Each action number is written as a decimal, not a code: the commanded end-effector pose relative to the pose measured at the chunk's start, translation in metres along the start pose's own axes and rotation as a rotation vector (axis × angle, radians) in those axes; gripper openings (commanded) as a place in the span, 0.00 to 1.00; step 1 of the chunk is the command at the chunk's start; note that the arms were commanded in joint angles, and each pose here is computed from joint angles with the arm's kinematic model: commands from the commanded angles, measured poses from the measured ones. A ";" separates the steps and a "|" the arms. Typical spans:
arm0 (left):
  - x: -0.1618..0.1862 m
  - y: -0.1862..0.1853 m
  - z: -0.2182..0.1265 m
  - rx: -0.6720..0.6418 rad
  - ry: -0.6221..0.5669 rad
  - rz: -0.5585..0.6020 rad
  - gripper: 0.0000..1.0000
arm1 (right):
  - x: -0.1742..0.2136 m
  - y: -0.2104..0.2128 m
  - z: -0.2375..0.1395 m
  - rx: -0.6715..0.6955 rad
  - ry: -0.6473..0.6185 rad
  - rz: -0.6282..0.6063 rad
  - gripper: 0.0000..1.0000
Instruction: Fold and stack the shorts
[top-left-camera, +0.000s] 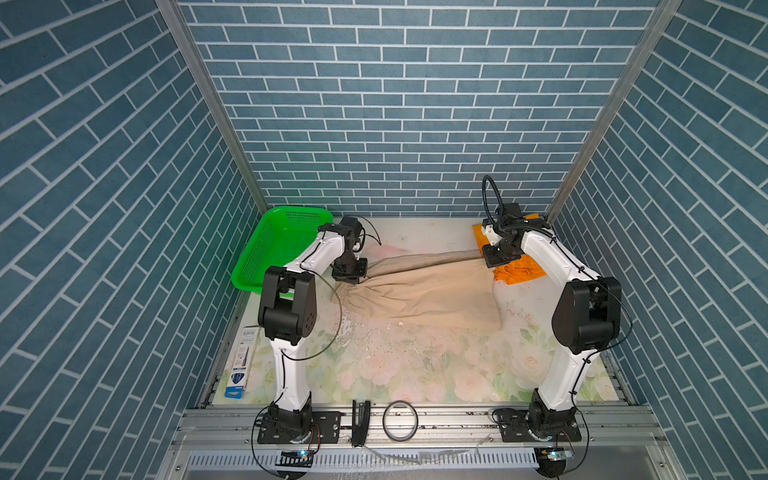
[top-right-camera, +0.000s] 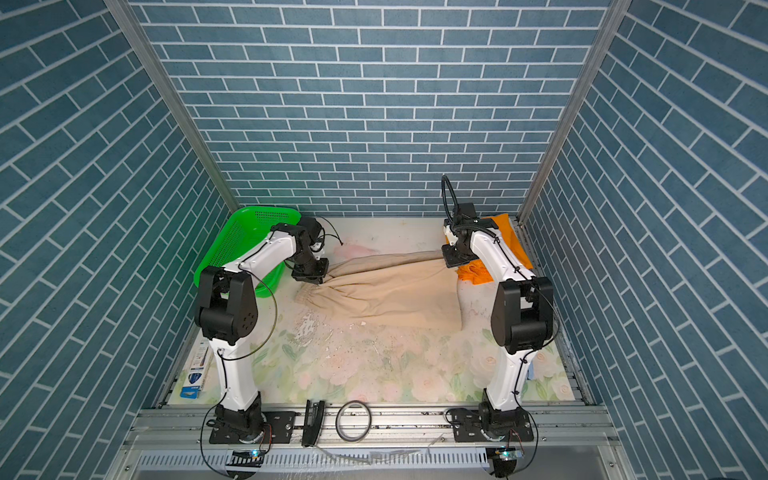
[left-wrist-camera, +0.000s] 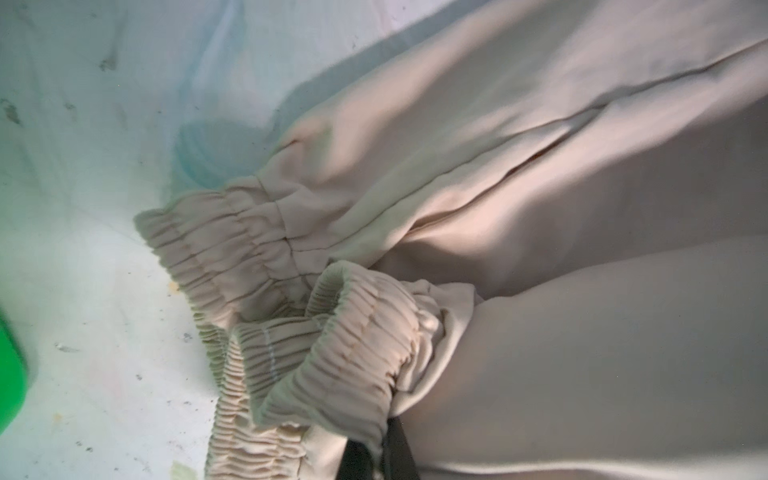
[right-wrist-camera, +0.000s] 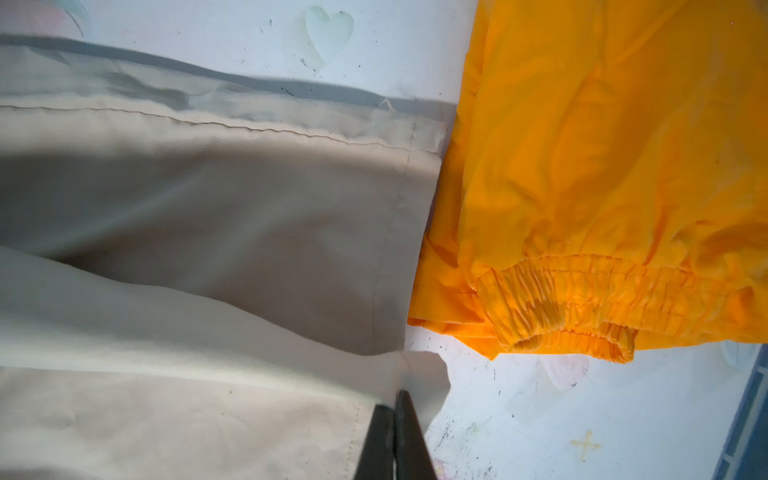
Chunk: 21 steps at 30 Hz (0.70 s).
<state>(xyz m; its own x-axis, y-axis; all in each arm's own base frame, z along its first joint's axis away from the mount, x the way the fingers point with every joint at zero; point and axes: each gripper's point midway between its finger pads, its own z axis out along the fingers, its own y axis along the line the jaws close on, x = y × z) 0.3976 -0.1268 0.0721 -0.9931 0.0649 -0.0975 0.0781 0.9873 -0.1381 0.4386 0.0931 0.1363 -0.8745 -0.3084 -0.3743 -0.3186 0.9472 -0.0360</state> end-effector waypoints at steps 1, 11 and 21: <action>0.004 -0.006 0.004 0.001 -0.030 0.005 0.00 | -0.004 -0.029 -0.005 0.096 -0.030 0.062 0.00; -0.006 0.036 -0.021 -0.114 -0.055 -0.081 0.00 | -0.031 -0.036 -0.007 0.119 -0.086 0.007 0.00; -0.018 0.074 -0.024 -0.154 -0.076 -0.161 0.39 | -0.060 -0.047 0.031 0.139 -0.093 -0.028 0.00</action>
<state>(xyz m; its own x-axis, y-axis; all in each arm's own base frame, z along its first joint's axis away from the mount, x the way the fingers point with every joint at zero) 0.4280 -0.0968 0.0904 -0.9798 -0.0565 -0.1919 -0.0288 0.9892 -0.1440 0.4925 0.1161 0.1327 -0.8231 -0.3496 -0.4476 -0.3721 0.9273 -0.0401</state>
